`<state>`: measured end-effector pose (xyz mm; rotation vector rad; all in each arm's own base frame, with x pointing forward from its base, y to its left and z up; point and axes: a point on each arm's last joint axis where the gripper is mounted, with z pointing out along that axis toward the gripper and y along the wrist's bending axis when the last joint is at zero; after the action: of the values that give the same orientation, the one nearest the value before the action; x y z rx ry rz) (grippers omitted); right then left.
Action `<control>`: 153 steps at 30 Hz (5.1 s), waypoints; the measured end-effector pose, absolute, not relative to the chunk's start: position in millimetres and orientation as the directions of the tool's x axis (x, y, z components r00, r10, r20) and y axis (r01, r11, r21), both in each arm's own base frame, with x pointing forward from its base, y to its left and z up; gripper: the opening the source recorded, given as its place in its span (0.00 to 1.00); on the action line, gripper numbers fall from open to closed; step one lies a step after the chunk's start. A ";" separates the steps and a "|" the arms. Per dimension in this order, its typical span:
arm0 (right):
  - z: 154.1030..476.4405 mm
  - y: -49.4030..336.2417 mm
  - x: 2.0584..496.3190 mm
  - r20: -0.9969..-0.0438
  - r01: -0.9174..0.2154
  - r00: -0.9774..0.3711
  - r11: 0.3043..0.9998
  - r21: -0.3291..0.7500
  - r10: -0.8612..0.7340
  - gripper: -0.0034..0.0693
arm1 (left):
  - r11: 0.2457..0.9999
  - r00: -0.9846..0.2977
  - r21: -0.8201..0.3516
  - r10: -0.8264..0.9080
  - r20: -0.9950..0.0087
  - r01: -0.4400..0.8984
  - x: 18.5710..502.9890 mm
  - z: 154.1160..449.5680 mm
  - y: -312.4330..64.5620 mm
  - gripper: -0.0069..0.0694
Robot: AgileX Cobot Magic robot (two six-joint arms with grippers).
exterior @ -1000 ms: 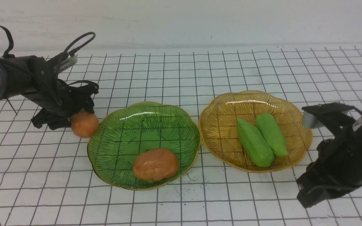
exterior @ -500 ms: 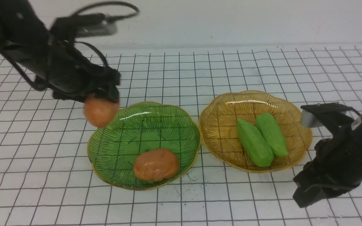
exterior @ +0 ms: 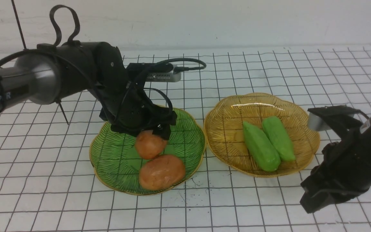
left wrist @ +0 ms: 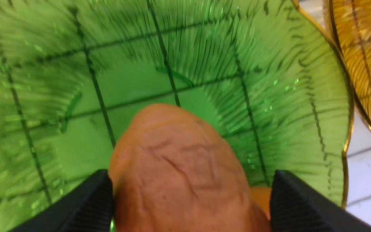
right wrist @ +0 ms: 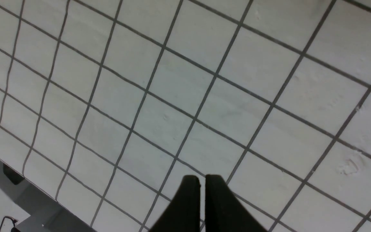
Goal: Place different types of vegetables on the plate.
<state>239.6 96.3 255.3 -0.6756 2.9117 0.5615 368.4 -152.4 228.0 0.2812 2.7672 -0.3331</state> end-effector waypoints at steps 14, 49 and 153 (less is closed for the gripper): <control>354.4 74.5 156.1 -0.565 -0.516 -0.763 0.823 0.239 -0.314 0.07 | 0.958 -0.921 -0.124 0.206 -0.330 0.258 375.7 284.7 -150.5 0.70; 319.5 25.9 62.3 -0.999 -0.349 0.031 0.936 -0.036 -0.026 0.07 | 0.873 -0.785 0.109 0.476 -0.397 0.475 373.7 344.4 -137.3 0.08; 180.3 0.9 54.7 -0.967 -0.039 -0.209 0.989 -0.141 -0.147 0.07 | 0.946 -0.214 -0.085 -0.017 -0.977 0.312 62.4 227.5 -21.9 0.08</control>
<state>54.7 0.9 180.3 -0.1371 1.7807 -0.0984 62.4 -21.9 227.5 0.2209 1.7657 -0.3057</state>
